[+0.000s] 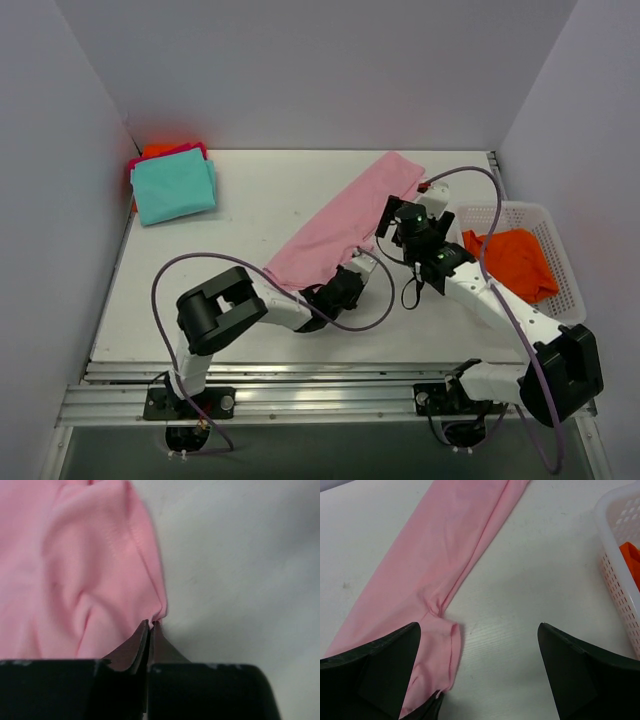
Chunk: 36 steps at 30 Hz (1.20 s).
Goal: Fold and stack the t-shirts
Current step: Flatten out the tshirt
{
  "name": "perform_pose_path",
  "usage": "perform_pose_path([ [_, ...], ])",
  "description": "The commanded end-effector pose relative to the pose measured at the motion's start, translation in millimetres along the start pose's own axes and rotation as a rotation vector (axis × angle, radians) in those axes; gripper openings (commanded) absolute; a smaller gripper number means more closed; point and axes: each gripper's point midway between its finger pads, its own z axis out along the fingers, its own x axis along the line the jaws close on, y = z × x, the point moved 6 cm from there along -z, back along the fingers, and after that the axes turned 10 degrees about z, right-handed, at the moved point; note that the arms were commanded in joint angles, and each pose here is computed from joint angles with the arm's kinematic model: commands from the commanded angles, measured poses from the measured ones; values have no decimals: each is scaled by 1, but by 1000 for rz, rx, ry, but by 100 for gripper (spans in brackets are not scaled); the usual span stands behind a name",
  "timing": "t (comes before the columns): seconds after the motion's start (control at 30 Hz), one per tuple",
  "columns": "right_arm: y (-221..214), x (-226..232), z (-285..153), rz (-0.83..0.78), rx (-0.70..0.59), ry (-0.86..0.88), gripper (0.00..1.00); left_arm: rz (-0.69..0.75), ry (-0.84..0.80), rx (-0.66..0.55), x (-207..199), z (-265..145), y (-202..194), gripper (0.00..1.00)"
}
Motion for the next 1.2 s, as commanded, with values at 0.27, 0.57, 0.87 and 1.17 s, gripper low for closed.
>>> perform_pose_path([
  [0.27, 37, 40, 106, 63, -44, -117, 98, -341, 287, -58, 87, -135, 13, 2],
  [0.57, 55, 33, 203, 19, -23, -279, 96, -511, 580, -111, 163, -194, 2, 2],
  [0.87, 39, 13, 245, 93, 19, -256, 98, -510, 668, -149, 202, -170, 41, 2],
  [1.17, 13, -11, 215, 183, 36, -296, 98, -489, 665, -225, 240, -128, 91, 2],
])
